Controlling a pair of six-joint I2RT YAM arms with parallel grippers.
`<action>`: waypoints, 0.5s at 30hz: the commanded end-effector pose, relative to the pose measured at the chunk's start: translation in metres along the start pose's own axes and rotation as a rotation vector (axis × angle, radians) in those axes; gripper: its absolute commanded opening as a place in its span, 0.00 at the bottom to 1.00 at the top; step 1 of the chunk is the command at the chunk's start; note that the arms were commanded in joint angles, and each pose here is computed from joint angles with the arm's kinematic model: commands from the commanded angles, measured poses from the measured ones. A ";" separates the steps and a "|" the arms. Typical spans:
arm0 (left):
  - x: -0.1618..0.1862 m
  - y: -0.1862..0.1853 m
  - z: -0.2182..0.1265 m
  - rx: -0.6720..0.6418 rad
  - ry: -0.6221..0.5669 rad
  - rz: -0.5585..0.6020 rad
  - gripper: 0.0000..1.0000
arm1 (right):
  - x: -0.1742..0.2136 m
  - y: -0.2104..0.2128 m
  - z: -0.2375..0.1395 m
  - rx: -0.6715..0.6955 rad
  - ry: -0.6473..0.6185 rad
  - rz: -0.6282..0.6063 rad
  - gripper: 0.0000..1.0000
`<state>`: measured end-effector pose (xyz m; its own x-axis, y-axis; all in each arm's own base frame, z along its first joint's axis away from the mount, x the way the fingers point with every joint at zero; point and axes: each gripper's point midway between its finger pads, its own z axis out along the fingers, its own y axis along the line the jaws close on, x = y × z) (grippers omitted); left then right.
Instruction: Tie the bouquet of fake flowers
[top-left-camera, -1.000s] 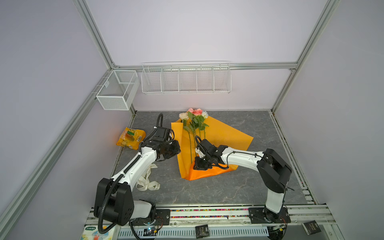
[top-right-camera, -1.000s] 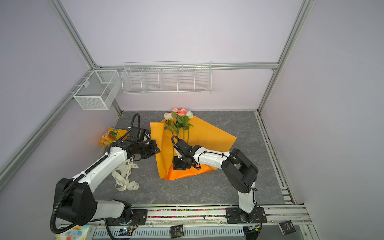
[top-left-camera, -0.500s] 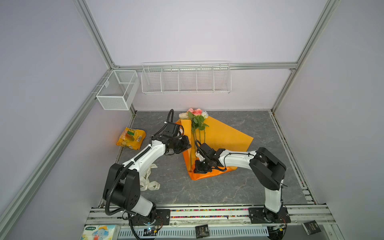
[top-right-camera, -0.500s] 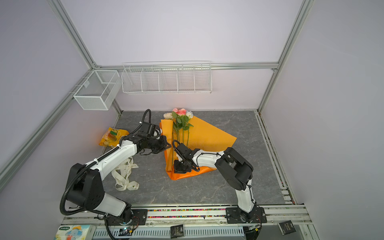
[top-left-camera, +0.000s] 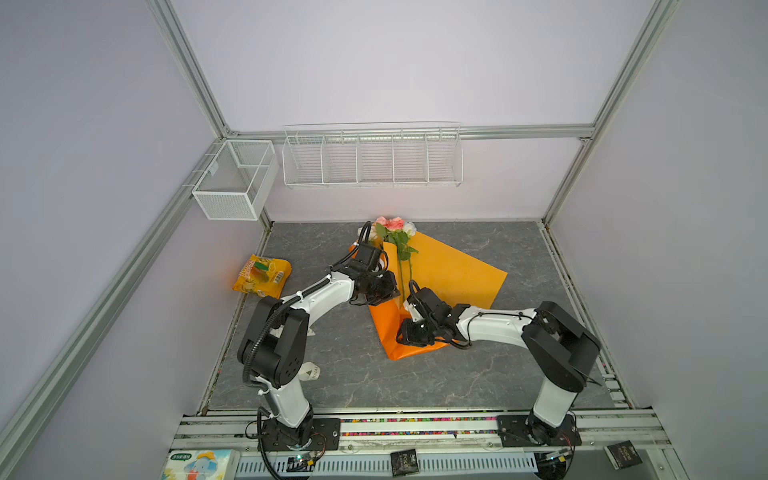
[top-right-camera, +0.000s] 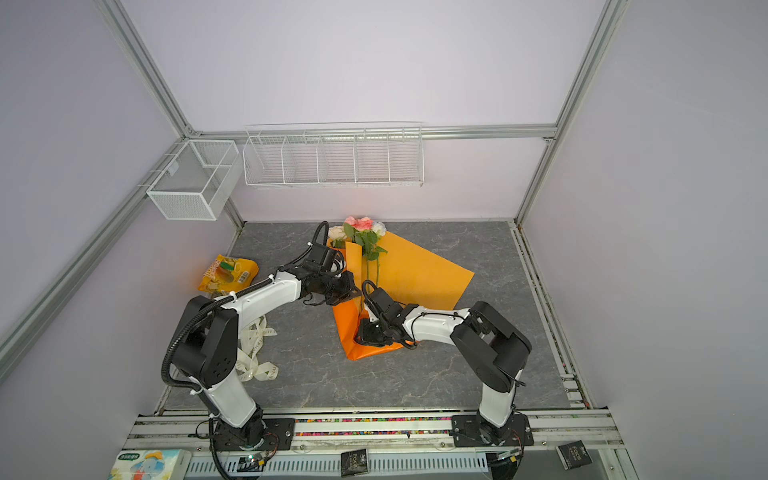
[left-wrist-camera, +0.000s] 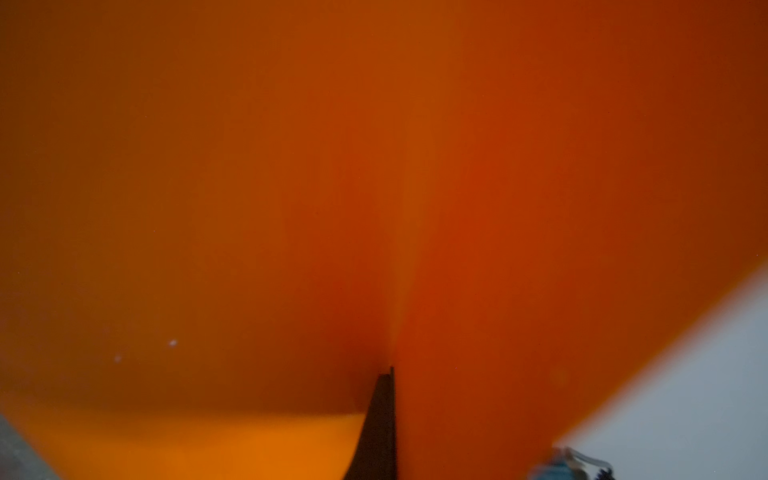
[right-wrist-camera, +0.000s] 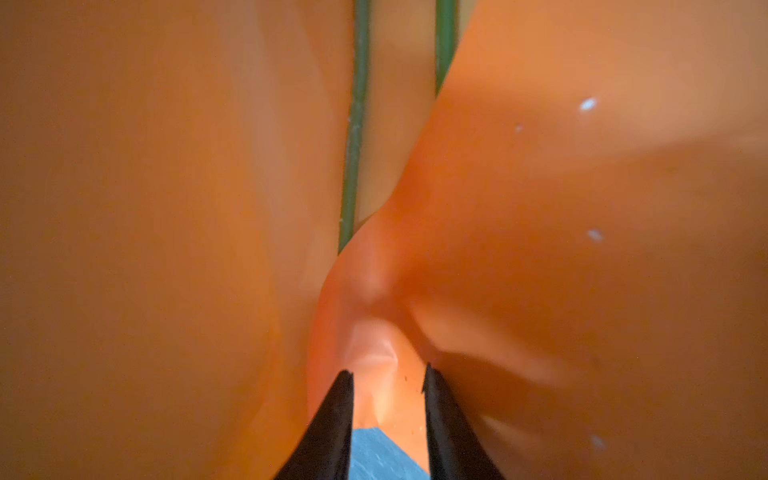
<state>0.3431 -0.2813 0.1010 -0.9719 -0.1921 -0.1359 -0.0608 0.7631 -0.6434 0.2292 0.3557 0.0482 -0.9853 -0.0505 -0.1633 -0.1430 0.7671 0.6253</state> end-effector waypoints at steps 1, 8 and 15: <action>-0.010 -0.013 0.002 0.025 -0.027 0.013 0.00 | -0.013 0.006 -0.023 -0.014 -0.100 0.004 0.38; -0.008 -0.018 0.018 0.014 0.001 0.030 0.00 | -0.018 -0.019 -0.065 0.081 -0.236 0.033 0.46; -0.006 -0.017 0.025 -0.009 0.023 0.045 0.00 | -0.031 0.005 -0.074 0.012 -0.254 -0.039 0.54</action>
<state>0.3511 -0.3044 0.0922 -0.9793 -0.1560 -0.1292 -0.0381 0.7685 -0.6387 0.2464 0.3114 0.1088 -0.9303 0.0922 -0.3550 -0.1584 0.7720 0.6156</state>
